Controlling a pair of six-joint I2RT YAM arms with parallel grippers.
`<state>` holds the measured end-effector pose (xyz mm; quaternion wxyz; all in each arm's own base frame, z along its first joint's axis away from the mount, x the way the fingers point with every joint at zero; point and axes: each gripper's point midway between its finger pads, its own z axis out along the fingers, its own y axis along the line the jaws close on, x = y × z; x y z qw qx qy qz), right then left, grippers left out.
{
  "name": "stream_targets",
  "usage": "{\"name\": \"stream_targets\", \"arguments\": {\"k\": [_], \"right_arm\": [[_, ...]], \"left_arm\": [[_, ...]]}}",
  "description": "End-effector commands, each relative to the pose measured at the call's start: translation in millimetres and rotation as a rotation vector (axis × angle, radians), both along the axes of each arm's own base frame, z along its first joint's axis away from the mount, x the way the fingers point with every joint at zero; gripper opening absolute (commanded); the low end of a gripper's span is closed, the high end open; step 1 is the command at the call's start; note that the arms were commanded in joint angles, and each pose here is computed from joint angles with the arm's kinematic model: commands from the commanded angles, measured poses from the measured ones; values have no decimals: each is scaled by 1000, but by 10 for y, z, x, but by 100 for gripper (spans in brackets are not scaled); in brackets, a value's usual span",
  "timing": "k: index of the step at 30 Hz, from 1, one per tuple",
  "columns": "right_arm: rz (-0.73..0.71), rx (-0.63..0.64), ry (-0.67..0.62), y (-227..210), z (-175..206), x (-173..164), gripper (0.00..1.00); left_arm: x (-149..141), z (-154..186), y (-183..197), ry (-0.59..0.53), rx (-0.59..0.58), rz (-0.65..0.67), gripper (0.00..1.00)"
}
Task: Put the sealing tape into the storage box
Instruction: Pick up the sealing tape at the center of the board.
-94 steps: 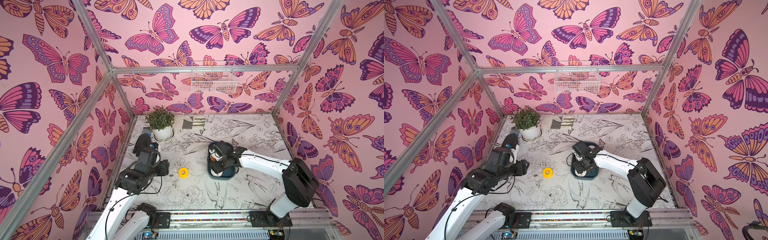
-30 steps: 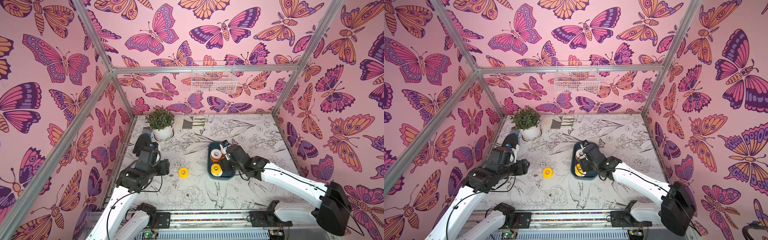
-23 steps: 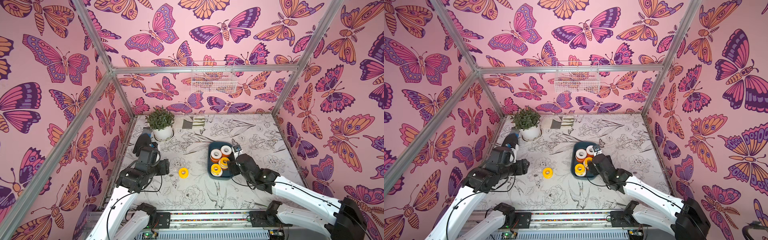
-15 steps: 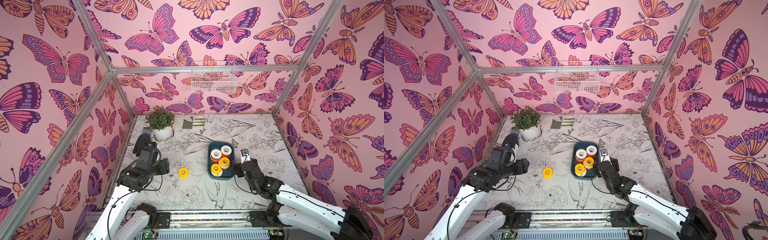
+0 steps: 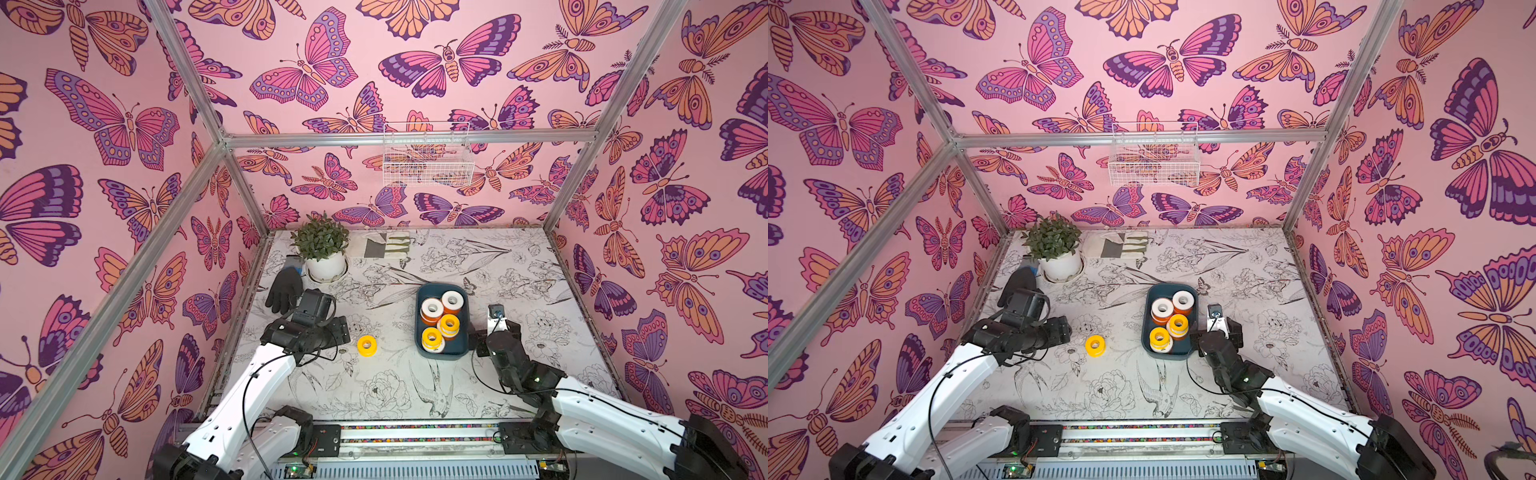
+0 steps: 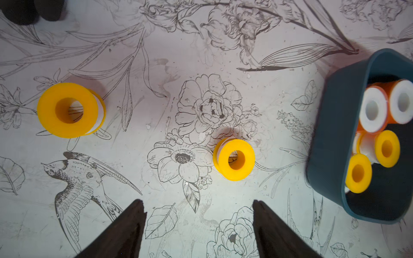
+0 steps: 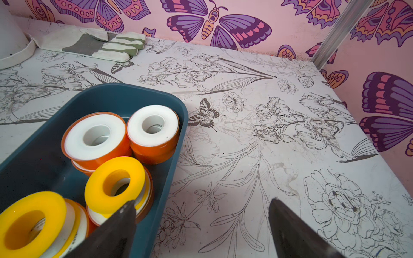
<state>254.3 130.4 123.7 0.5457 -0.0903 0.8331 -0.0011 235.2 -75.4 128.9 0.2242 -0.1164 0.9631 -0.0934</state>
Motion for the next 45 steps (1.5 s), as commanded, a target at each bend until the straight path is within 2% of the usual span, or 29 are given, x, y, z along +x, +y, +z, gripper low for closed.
{"name": "stream_targets", "arguments": {"k": [1, 4, 8, 18, 26, 32, 45], "right_arm": [[-6, 14, -33, 5, 72, 23, 96], [2, 5, -25, 29, 44, 30, 96], [14, -8, -13, 64, 18, 44, 96], [24, -10, -6, 79, 3, 36, 96], [35, -15, 5, 105, -18, 36, 97], [42, -26, 18, 125, -40, 41, 96], [54, -49, 56, 176, -102, 55, 96]], "left_arm": [[77, -163, 244, -8, 100, 127, 80], [91, -210, 498, -24, 199, 255, 85], [148, -225, 758, -53, 297, 354, 90], [337, -543, 1147, 50, 234, 539, 93], [419, -891, 1228, 172, 180, 574, 95], [540, -982, 1239, 199, 174, 578, 94], [623, -1066, 1317, 228, 156, 592, 78]]}}
